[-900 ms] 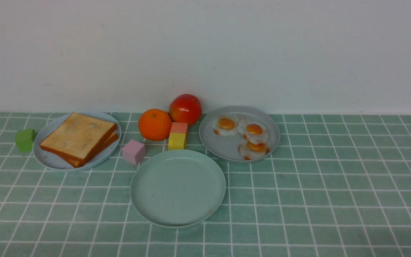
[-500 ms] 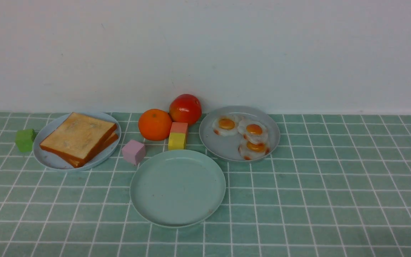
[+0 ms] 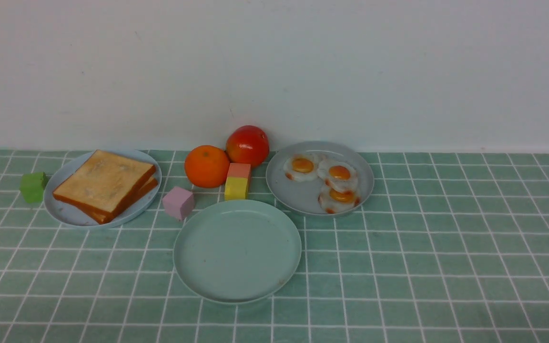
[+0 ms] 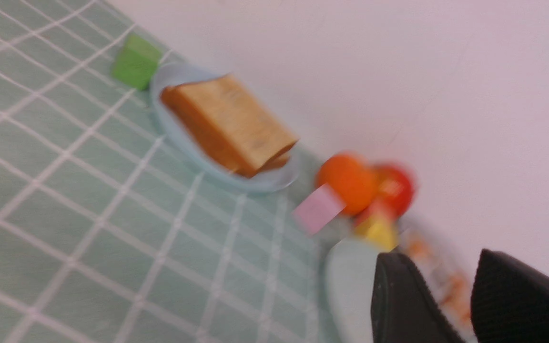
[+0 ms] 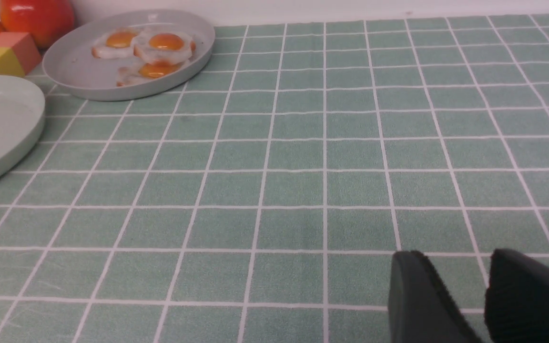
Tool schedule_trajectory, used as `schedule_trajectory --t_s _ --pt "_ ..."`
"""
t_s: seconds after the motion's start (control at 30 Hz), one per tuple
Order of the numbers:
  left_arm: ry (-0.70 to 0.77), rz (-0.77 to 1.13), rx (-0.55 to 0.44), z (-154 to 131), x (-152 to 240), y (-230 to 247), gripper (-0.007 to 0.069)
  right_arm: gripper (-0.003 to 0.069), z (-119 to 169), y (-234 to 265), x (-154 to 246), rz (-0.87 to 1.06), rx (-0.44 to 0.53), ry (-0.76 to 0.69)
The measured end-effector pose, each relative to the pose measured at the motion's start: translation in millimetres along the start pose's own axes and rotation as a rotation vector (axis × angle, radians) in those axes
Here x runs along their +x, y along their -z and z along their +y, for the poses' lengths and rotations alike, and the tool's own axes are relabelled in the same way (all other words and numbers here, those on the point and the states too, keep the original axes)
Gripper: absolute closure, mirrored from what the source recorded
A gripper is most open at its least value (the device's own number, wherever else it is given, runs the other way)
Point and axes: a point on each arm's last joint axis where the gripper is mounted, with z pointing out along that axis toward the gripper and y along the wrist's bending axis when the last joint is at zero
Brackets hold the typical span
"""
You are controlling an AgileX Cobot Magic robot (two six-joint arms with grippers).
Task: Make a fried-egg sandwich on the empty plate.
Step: Use the left arm to grab a slice of bread
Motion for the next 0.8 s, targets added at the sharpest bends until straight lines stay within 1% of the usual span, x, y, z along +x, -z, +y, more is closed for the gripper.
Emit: schedule_trajectory --t_s 0.07,0.1,0.13,0.2,0.27,0.3,0.33,0.37,0.4,0.43,0.47,0.5,0.53,0.57,0.63,0.7,0.8 --pt "0.067 -0.034 0.019 -1.6 -3.2 0.1 0.0388 0.0419 0.0 0.0 0.0 0.000 0.000 0.000" --pt "0.073 -0.034 0.019 -1.6 -3.2 0.1 0.0388 0.0419 0.0 0.0 0.0 0.000 0.000 0.000" --pt "0.129 -0.054 0.030 -2.4 -5.1 0.2 0.0388 0.0419 0.0 0.0 0.0 0.000 0.000 0.000" --pt "0.185 -0.051 0.032 -2.7 -5.1 0.2 0.0388 0.0419 -0.1 0.0 -0.1 -0.001 0.001 0.002" --pt "0.198 -0.021 0.040 -9.5 -8.5 1.7 0.0395 0.0419 -0.3 -0.1 -1.4 -0.018 0.003 0.005" --pt "0.181 -0.007 0.049 -14.9 -11.9 3.1 0.0409 0.0419 0.0 -0.4 -1.6 -0.026 -0.001 -0.012" --pt "0.164 0.010 0.054 -19.5 -14.4 4.4 0.0420 0.0419 0.4 -0.6 -2.1 -0.037 -0.006 -0.039" --pt "0.104 0.020 0.078 -31.9 -23.9 8.4 0.0455 0.0419 1.7 -0.7 -4.2 -0.066 -0.024 -0.130" --pt "0.051 0.041 0.083 -40.8 -30.3 10.5 0.0485 0.0419 2.4 -0.5 -6.6 -0.090 -0.038 -0.191" --pt "0.040 0.061 0.076 -42.0 -30.5 10.0 0.0491 0.0419 2.8 -0.4 -7.9 -0.104 -0.044 -0.222" --pt "-0.052 0.127 0.060 -54.1 -38.7 9.5 0.0543 0.0419 3.7 0.5 -13.9 -0.165 -0.072 -0.346" --pt "-0.066 0.138 0.055 -57.2 -41.5 8.3 0.0549 0.0419 3.7 0.6 -14.6 -0.173 -0.075 -0.361" --pt "-0.132 0.224 0.024 -63.5 -44.6 4.0 0.0588 0.0419 3.7 1.7 -19.3 -0.222 -0.095 -0.449" --pt "-0.180 0.302 -0.006 -70.1 -49.1 -2.9 0.0616 0.0419 3.3 2.5 -22.8 -0.259 -0.108 -0.508" --pt "-0.243 0.404 -0.041 -76.7 -53.6 -13.4 0.0638 0.0419 2.7 3.7 -26.8 -0.302 -0.125 -0.586" --pt "-0.297 0.462 -0.059 -81.7 -58.4 -23.6 0.0638 0.0419 2.7 4.2 -28.0 -0.309 -0.135 -0.625" --pt "-0.404 0.525 -0.083 -87.4 -66.9 -43.9 0.0638 0.0439 8.6 10.4 -37.3 -0.218 -0.164 -0.610"
